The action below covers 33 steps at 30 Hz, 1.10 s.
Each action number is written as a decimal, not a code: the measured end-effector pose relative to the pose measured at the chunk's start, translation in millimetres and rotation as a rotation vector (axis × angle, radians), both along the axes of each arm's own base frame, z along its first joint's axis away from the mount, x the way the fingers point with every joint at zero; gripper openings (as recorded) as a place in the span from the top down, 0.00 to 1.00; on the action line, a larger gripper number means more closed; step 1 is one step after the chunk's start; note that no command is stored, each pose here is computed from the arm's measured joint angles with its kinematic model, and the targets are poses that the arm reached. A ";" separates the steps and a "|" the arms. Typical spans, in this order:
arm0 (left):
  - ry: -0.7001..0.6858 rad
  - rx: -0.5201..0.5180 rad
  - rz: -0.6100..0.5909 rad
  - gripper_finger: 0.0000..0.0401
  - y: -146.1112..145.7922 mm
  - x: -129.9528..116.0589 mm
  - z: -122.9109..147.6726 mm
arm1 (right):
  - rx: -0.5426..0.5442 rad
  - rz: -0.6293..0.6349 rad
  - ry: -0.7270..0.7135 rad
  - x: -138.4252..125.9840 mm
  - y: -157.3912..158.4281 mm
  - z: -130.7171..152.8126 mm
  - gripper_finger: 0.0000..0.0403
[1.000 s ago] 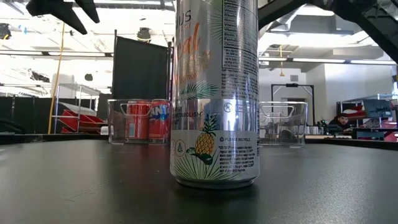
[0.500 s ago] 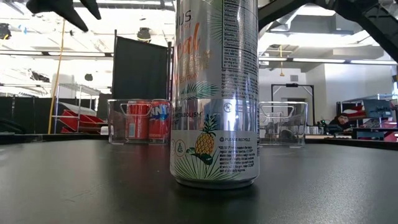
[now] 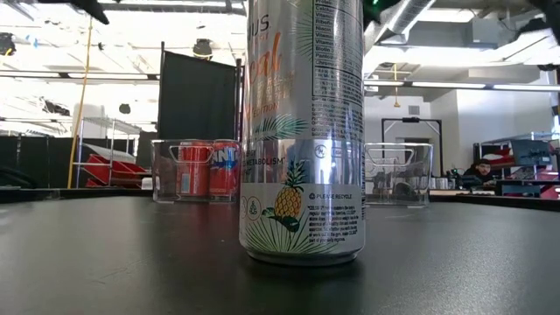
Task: Sort soda cans
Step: Put the bottom left white yellow soda can into the right transparent bin
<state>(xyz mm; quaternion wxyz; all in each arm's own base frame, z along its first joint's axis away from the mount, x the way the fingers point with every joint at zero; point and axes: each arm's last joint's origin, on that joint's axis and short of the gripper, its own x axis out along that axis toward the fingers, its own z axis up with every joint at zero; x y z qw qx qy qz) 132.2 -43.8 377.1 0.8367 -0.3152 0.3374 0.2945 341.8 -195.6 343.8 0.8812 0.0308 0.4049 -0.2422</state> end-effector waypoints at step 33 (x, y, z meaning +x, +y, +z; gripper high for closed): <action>0.441 -0.327 -0.461 0.47 -76.5 -37.0 -81.9 | 0.404 -0.131 -0.218 -86.7 207.5 71.4 0.12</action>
